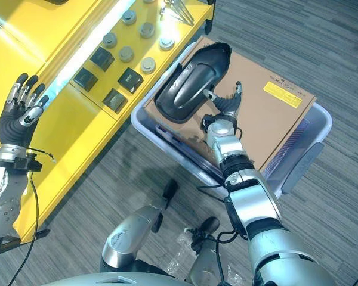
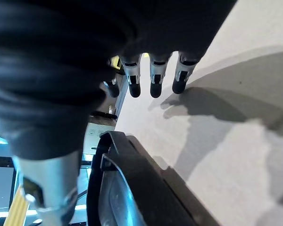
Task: Move parts from the plastic box to the shelf.
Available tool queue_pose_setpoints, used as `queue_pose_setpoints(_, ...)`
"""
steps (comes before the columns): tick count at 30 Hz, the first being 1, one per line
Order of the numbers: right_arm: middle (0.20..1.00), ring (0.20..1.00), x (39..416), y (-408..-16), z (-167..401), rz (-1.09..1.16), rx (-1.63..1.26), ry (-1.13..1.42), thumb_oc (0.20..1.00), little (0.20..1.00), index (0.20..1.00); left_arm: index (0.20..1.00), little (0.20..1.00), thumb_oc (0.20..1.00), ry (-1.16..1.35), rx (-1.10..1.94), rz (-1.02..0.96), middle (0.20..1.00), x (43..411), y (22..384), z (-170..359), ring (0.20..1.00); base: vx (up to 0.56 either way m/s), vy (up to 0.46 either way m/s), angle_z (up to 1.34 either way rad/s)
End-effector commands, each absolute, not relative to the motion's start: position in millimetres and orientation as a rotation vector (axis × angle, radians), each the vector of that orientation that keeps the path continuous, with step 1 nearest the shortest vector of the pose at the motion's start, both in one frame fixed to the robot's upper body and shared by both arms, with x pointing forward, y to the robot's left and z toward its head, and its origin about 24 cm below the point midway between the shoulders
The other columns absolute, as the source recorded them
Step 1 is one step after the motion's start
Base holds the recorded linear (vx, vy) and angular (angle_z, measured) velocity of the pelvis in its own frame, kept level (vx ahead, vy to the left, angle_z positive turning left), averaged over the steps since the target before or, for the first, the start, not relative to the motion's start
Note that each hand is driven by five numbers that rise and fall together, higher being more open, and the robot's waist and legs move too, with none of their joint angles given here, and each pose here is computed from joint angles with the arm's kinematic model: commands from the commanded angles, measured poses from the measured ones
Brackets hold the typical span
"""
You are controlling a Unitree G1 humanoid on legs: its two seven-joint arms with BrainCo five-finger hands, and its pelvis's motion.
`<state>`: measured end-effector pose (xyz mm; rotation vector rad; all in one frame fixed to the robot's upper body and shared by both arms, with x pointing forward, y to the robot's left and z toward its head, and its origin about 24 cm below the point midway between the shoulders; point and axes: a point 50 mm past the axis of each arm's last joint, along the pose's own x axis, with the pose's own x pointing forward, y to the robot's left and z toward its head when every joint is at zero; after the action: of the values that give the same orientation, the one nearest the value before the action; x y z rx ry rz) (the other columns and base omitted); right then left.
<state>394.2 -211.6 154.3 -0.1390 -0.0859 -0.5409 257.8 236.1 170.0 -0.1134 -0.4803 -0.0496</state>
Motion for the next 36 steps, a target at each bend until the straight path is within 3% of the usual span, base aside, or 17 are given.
queue_pose_setpoints(1, 1.0, 1.0, 397.5, -197.7, 166.8, -0.541, -0.262, -0.137, 1.0, 1.0, 1.0, 1.0, 1.0, 1.0, -0.616, -0.152, -0.075, 1.0, 257.3, 223.2, 187.0, 1.0, 0.0, 0.0, 0.0)
queue_pose_setpoints(16, 1.0, 1.0, 386.0, -239.7, 124.2, -0.764, -0.723, 0.202, 1.0, 1.0, 1.0, 1.0, 1.0, 1.0, -0.621, -0.183, -0.103, 1.0, 257.3, 213.4, 184.8, 1.0, 0.0, 0.0, 0.01)
queue_pose_setpoints(17, 0.887, 0.887, 383.9, -245.7, 119.4, -0.767, -0.762, 0.26, 0.887, 0.887, 0.887, 1.0, 1.0, 1.0, -0.623, -0.183, -0.108, 1.0, 257.4, 212.5, 185.3, 1.0, -0.02, -0.005, 0.05)
queue_pose_setpoints(18, 0.551, 0.551, 382.5, -250.2, 116.7, -0.768, -0.78, 0.29, 0.551, 0.551, 0.551, 1.0, 1.0, 1.0, -0.625, -0.186, -0.111, 1.0, 257.5, 211.8, 186.0, 1.0, -0.01, -0.002, 0.06)
queue_pose_setpoints(19, 0.275, 0.275, 381.6, -254.2, 115.7, -0.77, -0.796, 0.305, 0.275, 0.275, 0.275, 1.0, 1.0, 1.0, -0.625, -0.188, -0.113, 1.0, 257.7, 211.5, 186.7, 1.0, -0.01, 0.001, 0.06)
queue_pose_setpoints(20, 0.2, 0.2, 381.1, -255.8, 115.3, -0.771, -0.803, 0.311, 0.2, 0.2, 0.2, 1.0, 1.0, 1.0, -0.626, -0.189, -0.113, 1.0, 257.8, 211.6, 187.1, 1.0, 0.0, 0.003, 0.07)
queue_pose_setpoints(27, 0.2, 0.2, 376.3, -278.9, 115.3, -0.779, -0.819, 0.336, 0.2, 0.2, 0.2, 1.0, 1.0, 1.0, -0.622, -0.206, -0.126, 1.0, 256.7, 210.6, 189.2, 1.0, 0.0, 0.0, 0.01)
queue_pose_setpoints(36, 0.2, 0.2, 379.5, -281.3, 127.9, -0.78, -0.78, 0.238, 0.2, 0.2, 0.2, 1.0, 1.0, 1.0, -0.621, -0.207, -0.124, 1.0, 256.2, 211.6, 189.1, 1.0, 0.0, 0.0, 0.0)
